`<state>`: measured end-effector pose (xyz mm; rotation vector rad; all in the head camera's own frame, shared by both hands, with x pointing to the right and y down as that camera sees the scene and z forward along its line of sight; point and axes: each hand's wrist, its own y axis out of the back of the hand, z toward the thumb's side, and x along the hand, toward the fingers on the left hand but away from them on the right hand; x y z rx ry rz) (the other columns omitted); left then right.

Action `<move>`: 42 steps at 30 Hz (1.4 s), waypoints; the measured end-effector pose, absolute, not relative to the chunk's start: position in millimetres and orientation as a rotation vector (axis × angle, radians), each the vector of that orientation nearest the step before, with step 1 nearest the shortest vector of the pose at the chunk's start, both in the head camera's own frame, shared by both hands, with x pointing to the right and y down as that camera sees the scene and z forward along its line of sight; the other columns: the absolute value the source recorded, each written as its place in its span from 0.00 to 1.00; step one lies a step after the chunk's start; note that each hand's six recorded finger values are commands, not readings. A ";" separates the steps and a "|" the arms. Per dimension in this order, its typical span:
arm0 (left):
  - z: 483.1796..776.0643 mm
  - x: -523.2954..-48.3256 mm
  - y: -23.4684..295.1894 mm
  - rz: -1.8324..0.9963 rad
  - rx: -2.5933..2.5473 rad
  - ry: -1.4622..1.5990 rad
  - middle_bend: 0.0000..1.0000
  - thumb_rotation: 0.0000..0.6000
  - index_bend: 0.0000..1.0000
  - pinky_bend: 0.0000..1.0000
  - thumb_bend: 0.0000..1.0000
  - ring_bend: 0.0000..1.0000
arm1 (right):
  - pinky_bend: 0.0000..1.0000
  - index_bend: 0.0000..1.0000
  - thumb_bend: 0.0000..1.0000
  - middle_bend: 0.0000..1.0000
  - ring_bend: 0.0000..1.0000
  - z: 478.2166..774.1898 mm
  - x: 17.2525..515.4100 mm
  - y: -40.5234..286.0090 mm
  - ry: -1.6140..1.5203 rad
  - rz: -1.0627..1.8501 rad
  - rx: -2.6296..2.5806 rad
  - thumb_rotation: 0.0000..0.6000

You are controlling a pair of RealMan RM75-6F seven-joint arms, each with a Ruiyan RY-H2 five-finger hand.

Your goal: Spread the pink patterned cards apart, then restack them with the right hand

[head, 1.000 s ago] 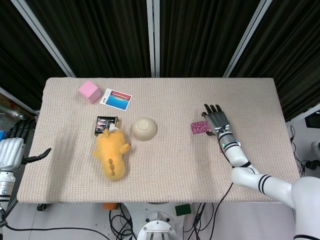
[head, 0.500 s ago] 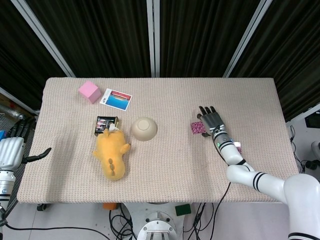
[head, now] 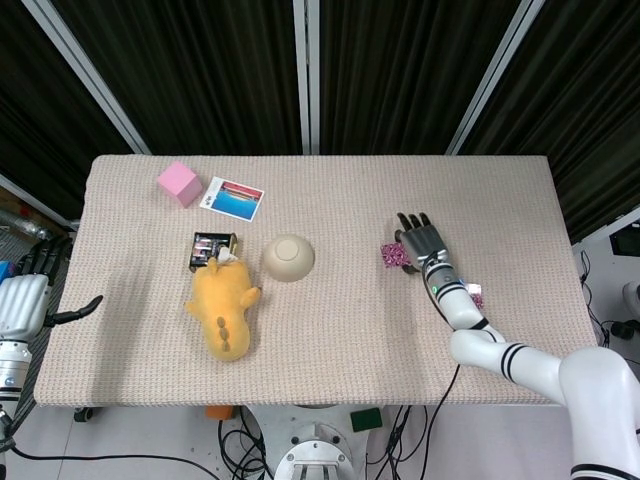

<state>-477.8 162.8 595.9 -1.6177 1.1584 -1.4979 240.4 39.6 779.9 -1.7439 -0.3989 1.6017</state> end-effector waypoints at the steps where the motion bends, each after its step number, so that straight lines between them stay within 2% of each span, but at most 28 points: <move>1: 596.2 -478.0 163.1 -1.499 -1.618 1.159 0.04 0.46 0.04 0.14 0.13 0.00 | 0.00 0.38 0.49 0.00 0.00 780.2 240.4 39.9 -0.400 1.602 -1.745 1.00; 24: 597.7 -479.2 163.3 -1.499 -1.621 1.164 0.04 0.46 0.04 0.14 0.13 0.00 | 0.00 0.42 0.52 0.00 0.00 768.3 252.2 38.5 -0.467 1.589 -1.767 1.00; 34: 597.8 -477.5 163.2 -1.501 -1.621 1.158 0.04 0.46 0.04 0.14 0.13 0.00 | 0.00 0.42 0.52 0.00 0.00 750.8 263.9 43.1 -0.498 1.575 -1.787 1.00; 42: 599.8 -477.3 164.7 -1.499 -1.627 1.162 0.04 0.46 0.04 0.14 0.13 0.00 | 0.00 0.42 0.51 0.00 0.00 729.3 294.2 63.6 -0.530 1.638 -1.841 1.00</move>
